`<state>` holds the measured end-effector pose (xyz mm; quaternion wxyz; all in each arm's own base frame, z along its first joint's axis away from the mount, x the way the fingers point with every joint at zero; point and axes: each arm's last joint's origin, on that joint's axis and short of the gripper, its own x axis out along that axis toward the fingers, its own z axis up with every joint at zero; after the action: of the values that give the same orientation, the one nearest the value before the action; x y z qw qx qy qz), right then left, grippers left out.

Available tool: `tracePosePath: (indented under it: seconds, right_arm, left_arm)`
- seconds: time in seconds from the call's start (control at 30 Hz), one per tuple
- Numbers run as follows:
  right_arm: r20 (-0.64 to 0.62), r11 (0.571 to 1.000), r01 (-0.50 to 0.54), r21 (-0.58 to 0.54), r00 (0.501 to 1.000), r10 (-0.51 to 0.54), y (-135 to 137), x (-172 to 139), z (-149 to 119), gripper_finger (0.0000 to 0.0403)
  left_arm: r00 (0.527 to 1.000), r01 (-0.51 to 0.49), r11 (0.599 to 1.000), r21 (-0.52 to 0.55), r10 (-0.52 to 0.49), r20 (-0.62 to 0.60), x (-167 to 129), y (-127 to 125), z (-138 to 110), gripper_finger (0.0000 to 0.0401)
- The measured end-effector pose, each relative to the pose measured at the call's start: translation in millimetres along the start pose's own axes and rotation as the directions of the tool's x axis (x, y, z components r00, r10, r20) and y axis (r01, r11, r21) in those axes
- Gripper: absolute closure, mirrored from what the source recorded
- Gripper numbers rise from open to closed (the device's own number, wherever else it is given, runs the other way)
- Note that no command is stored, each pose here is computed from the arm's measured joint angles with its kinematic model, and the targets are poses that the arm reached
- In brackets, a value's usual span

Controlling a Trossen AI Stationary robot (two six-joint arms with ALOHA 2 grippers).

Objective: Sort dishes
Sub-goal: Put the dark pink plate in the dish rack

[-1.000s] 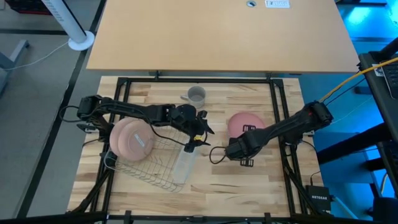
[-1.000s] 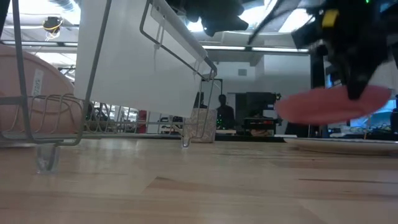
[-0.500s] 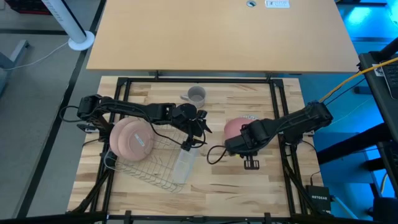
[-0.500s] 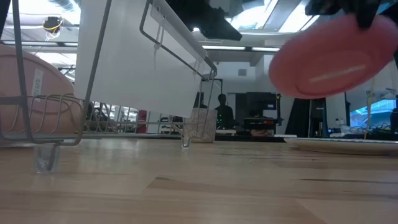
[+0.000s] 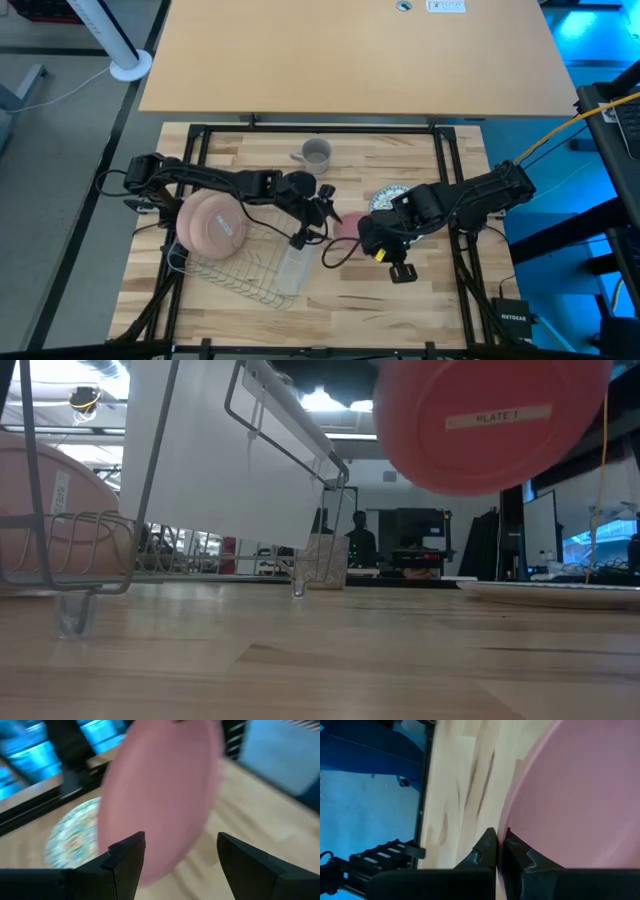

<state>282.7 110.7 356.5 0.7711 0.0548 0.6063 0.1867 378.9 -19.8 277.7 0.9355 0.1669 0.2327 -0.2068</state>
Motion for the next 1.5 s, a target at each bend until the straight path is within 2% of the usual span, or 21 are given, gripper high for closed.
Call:
tracePosePath:
  seconds: [0.13, 0.3, 0.6, 0.93, 1.27, 1.37, 1.5]
  right_arm:
    - [0.003, 1.0, -0.005, -0.001, 1.0, 0.005, 0.1, 0.0, 0.4, 0.0394]
    - [0.022, 1.0, -0.015, -0.011, 1.0, 0.015, 0.8, 0.0, 2.4, 0.0395]
    - [0.108, 0.994, -0.02, -0.104, 0.994, 0.031, 2.1, -0.7, 10.9, 0.0396]
    - [0.107, 0.997, 0.021, -0.073, 0.994, -0.013, 0.9, -0.7, 10.0, 0.0382]
    - [0.133, 0.996, 0.034, 0.082, 0.99, -0.045, -0.1, -1.3, 12.1, 0.0312]
    - [0.136, 0.996, 0.038, 0.085, 0.989, -0.05, -0.4, -1.4, 12.3, 0.0288]
    - [0.136, 0.995, 0.07, 0.064, 0.988, -0.079, -1.2, -1.7, 11.8, 0.0275]
  left_arm:
    - [0.991, 0.121, 0.993, 0.016, -0.122, 0.05, 2.3, -11.5, 5.1, 0.0164]
    - [0.989, 0.137, 0.99, 0.035, -0.139, 0.056, 3.7, -17.2, 7.6, 0.0189]
    - [0.988, 0.14, 0.99, 0.021, -0.141, 0.058, 3.7, -17.3, 7.8, 0.0268]
    - [0.985, 0.16, 0.986, 0.035, -0.162, 0.056, 3.5, -19.1, 7.6, 0.0389]
    - [0.988, 0.15, 0.987, -0.048, -0.148, 0.052, -8.3, -21.5, 13.7, 0.0393]
    - [0.988, 0.152, 0.983, -0.099, -0.147, 0.055, -16.7, -22.3, 17.2, 0.039]
    - [0.988, 0.154, 0.98, -0.125, -0.148, 0.054, -31.7, -24.3, 22.3, 0.0394]
